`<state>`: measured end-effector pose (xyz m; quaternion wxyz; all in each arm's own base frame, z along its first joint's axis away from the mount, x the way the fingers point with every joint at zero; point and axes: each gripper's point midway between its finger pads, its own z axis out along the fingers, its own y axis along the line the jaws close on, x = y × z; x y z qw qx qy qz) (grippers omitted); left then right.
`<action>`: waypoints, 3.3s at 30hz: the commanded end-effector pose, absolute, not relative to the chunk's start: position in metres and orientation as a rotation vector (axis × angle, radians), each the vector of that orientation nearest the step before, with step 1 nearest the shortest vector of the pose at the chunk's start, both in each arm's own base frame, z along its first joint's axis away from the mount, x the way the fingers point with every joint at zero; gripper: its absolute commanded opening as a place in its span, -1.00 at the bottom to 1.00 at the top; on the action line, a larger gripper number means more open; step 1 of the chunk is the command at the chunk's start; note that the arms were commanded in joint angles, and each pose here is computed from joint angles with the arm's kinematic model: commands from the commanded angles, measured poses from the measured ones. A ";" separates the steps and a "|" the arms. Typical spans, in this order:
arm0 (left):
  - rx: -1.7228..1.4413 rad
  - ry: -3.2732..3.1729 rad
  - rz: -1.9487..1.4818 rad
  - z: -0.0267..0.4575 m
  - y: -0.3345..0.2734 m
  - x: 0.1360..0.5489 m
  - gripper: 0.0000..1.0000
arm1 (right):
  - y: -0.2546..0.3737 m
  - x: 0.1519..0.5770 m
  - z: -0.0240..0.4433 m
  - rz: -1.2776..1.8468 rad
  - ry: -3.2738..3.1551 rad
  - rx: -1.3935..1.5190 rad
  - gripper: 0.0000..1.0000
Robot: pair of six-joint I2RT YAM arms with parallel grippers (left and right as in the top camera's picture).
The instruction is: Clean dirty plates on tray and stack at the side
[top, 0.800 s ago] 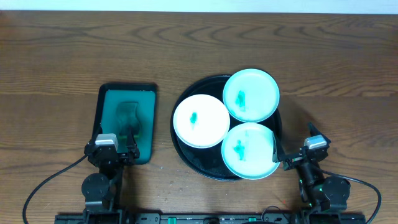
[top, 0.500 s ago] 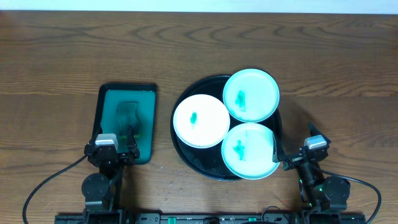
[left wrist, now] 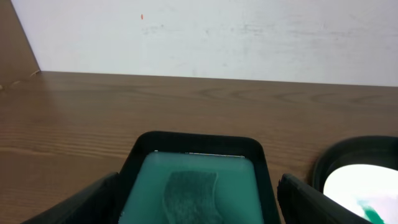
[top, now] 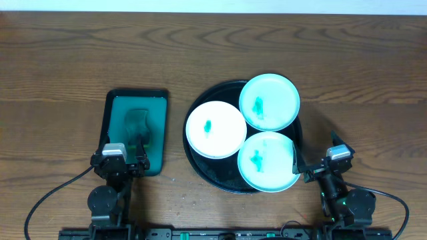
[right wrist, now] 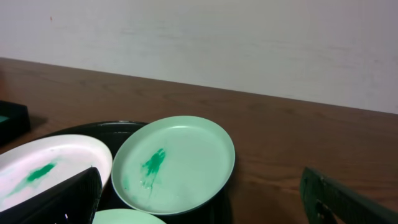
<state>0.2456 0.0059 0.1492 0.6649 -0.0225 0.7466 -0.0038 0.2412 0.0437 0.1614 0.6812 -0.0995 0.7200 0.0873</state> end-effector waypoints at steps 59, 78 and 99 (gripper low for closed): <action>-0.150 2.474 -0.120 0.183 -0.004 0.269 0.61 | 0.043 0.241 0.159 0.206 1.626 -0.213 0.99; -0.115 2.667 -0.403 0.175 -0.040 0.262 0.61 | 0.043 0.241 0.159 0.206 1.626 -0.213 0.99; -0.117 2.672 -0.402 0.174 -0.040 0.261 0.61 | 0.052 0.220 0.142 0.468 1.890 0.011 0.98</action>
